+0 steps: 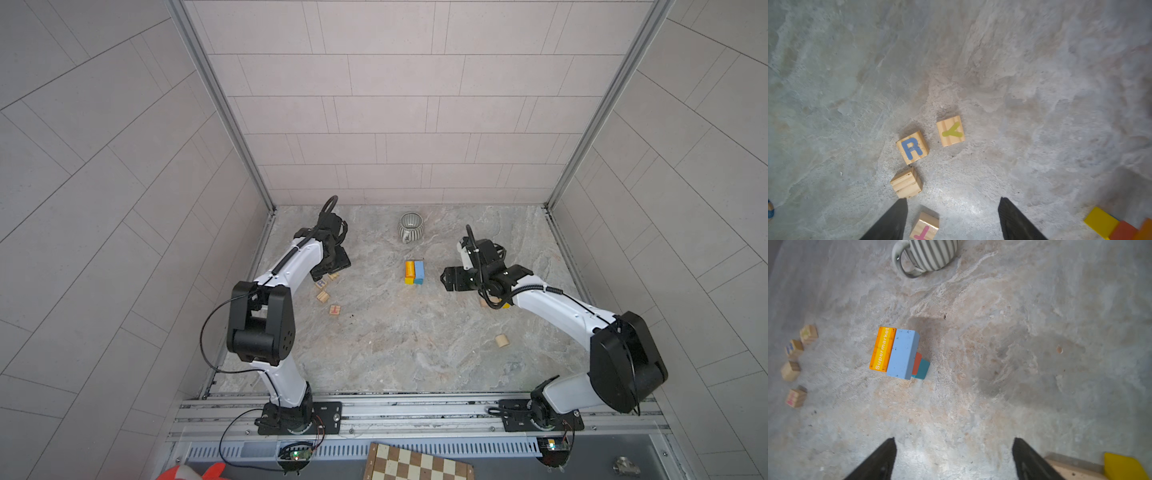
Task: Build the wood block tower
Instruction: 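Lower the left gripper and close it on the wooden Y-letter cube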
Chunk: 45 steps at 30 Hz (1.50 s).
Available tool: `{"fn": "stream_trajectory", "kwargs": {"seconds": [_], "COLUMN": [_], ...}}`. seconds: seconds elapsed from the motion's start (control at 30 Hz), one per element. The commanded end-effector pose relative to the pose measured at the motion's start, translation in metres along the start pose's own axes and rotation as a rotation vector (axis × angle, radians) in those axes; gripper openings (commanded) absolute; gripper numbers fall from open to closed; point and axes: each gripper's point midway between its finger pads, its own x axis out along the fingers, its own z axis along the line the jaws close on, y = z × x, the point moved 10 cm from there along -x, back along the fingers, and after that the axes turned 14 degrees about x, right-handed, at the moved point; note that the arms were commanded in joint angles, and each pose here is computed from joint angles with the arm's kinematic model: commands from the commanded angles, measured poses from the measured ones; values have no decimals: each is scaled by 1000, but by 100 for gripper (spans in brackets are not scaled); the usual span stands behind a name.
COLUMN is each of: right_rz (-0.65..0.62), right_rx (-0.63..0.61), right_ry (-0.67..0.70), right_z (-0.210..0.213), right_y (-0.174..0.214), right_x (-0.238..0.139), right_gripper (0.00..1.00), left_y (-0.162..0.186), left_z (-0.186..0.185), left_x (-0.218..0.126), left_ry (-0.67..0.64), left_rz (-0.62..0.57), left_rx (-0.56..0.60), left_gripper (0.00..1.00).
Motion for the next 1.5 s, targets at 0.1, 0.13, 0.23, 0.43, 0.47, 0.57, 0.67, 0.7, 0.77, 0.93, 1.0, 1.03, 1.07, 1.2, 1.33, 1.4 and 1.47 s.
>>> {"fn": "stream_trajectory", "kwargs": {"seconds": [0.1, 0.13, 0.23, 0.43, 0.47, 0.57, 0.67, 0.7, 0.77, 0.93, 1.0, 1.03, 1.07, 1.2, 1.33, 1.4, 1.47], "right_rz": [-143, -158, -185, -197, -196, -188, -175, -171, -165, -161, -160, -159, -158, -161, -159, -155, -159], "right_rx": [39, 43, 65, 74, 73, 71, 79, 84, 86, 84, 85, 84, 86, 88, 88, 88, 88], "right_ry": [-99, -104, -136, -168, -169, -176, -186, -189, -189, -186, -183, -185, -184, -188, -190, -192, -193], "right_z": [0, 0, -1, 1, 2, 3, 4, 4, 4, 4, 3, 3, 3, 3, 3, 3, 3], "right_y": [3, 3, 5, 6, 6, 7, 8, 9, 9, 10, 10, 10, 10, 10, 11, 11, 11], "right_x": [-21, -23, -25, -27, -26, -24, -20, -19, -17, -16, -15, -14, -14, -14, -12, -12, -13], "right_gripper": [99, 99, 99, 99, 99, 99, 99, 99, 99, 99, 99, 99, 97, 91, 86, 85, 85], "left_y": [-11, -13, -17, -23, -24, -28, -31, -32, -34, -36, -37, -36, -36, -35, -34, -34, -33], "left_z": [-2, -2, -3, 0, 0, 1, 1, 1, -1, -3, -4, -4, -4, -4, -3, -3, -3], "left_x": [23, 26, 35, 48, 49, 54, 59, 61, 64, 72, 75, 75, 76, 77, 77, 76, 75], "left_ry": [-48, -49, -49, -53, -50, -45, -31, -21, -8, -4, -2, -4, -3, -4, -5, -4, -1], "left_rz": [60, 61, 72, 80, 79, 79, 78, 79, 76, 90, 92, 92, 93, 95, 94, 94, 94], "left_rx": [16, 13, 9, -6, -10, -20, -33, -37, -43, -45, -43, -45, -46, -45, -46, -44, -42], "left_gripper": [75, 75, 72, 68, 67, 66, 63, 63, 62, 59, 58, 57, 56, 51, 44, 41, 37]}}
